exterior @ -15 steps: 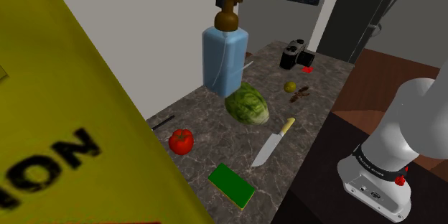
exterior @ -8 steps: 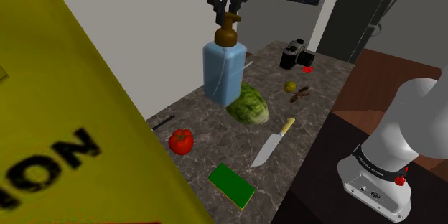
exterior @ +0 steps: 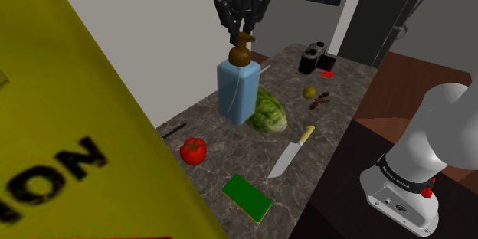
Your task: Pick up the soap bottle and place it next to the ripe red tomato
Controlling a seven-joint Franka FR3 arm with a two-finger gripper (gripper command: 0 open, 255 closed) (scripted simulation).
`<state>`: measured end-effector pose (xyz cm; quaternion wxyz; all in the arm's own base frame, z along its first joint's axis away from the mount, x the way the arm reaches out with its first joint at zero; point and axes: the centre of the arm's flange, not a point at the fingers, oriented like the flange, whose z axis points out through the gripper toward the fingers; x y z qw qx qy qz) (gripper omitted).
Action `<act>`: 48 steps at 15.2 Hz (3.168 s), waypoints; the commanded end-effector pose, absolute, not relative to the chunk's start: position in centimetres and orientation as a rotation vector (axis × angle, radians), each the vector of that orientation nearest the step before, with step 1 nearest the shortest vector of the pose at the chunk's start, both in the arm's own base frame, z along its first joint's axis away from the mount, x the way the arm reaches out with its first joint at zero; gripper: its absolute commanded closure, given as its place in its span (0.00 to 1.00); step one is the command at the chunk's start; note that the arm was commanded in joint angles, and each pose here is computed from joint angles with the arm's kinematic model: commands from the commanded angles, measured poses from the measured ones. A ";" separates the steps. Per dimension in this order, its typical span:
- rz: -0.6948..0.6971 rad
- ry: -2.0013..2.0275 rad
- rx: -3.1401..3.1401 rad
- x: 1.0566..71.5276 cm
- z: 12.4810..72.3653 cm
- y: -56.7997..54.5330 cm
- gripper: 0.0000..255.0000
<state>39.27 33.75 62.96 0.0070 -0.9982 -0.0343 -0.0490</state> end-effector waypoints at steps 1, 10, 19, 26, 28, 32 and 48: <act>-0.155 -0.107 -3.121 39.2 61.9 33.8 1.00; -0.155 -0.107 -3.121 39.2 57.2 33.8 1.00; -0.155 -0.107 -3.121 39.2 52.4 33.8 1.00; -0.155 -0.107 -3.121 39.2 48.7 33.8 1.00; -0.155 -0.107 -3.121 39.2 47.7 33.8 1.00; -0.155 -0.107 -3.121 39.2 45.5 33.8 1.00; -0.155 -0.107 -3.121 38.9 48.2 33.7 0.00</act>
